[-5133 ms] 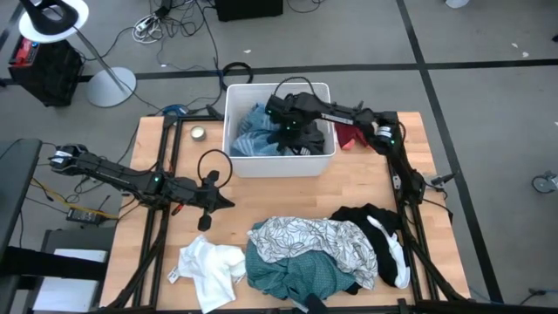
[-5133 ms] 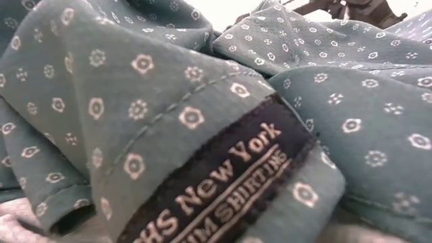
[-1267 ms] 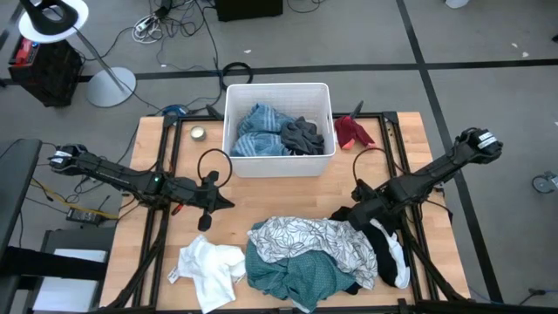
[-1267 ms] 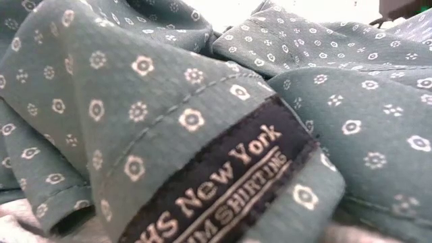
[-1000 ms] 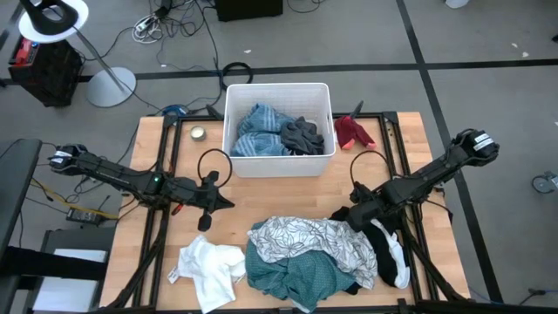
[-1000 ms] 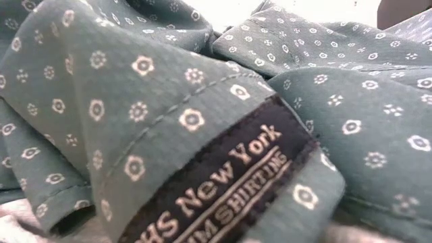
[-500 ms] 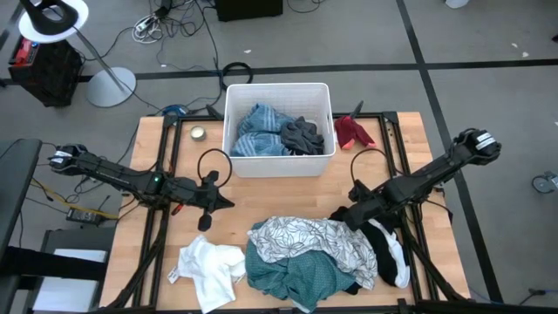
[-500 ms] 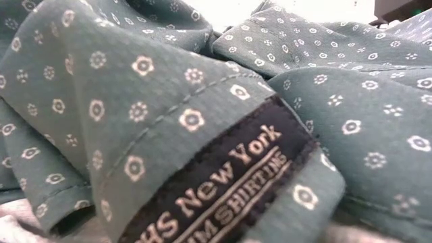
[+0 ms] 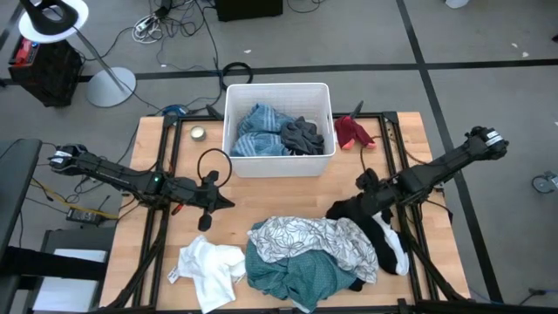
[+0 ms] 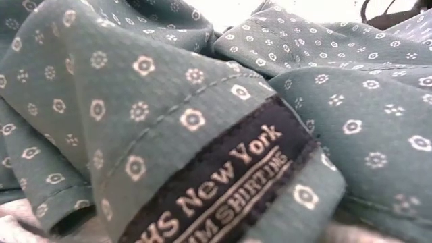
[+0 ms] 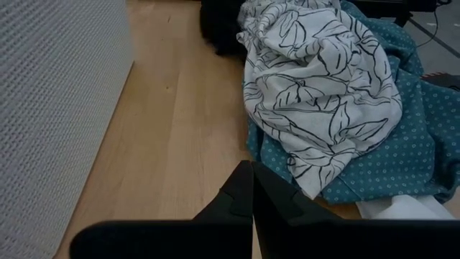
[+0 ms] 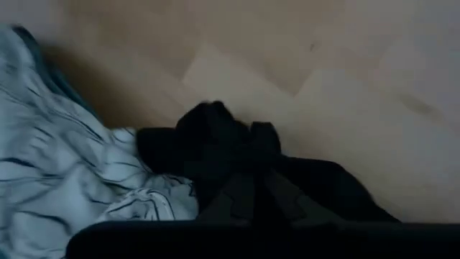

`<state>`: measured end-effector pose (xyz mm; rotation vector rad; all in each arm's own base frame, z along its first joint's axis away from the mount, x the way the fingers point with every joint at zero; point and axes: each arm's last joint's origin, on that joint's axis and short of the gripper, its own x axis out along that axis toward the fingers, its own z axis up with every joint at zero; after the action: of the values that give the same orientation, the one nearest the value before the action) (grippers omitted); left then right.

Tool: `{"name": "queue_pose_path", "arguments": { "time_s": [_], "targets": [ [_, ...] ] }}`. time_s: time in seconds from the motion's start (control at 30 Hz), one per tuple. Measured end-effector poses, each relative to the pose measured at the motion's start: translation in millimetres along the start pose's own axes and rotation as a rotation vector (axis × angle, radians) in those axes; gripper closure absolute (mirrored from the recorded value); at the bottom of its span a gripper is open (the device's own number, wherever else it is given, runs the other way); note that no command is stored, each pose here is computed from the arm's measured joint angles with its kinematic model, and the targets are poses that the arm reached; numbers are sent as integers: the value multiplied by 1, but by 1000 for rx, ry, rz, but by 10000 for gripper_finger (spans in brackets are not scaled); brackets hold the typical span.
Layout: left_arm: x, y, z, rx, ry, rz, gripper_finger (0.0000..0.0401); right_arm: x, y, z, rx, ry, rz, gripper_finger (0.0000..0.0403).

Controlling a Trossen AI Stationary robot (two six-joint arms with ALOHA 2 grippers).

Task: Sort clothes
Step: Put the black boxer into the white laundry organizer

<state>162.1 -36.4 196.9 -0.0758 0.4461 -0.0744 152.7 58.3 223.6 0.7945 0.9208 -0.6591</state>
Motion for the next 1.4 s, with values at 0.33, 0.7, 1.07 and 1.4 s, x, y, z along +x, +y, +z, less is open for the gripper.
{"name": "queue_pose_path", "arguments": {
  "time_s": [0.33,0.7,1.07,1.4],
  "targets": [
    [0,0,0,0,0,0,397,-85,25,40,-89,-191,-20,403],
    [0,0,0,0,-3,-1,397,-150,49,78,-179,-414,54,403],
    [0,0,1,5,-9,-2,397,-186,60,108,-229,-552,51,403],
    [0,0,1,20,-14,-3,397,-222,71,141,-262,-701,83,403]
  ]
}}
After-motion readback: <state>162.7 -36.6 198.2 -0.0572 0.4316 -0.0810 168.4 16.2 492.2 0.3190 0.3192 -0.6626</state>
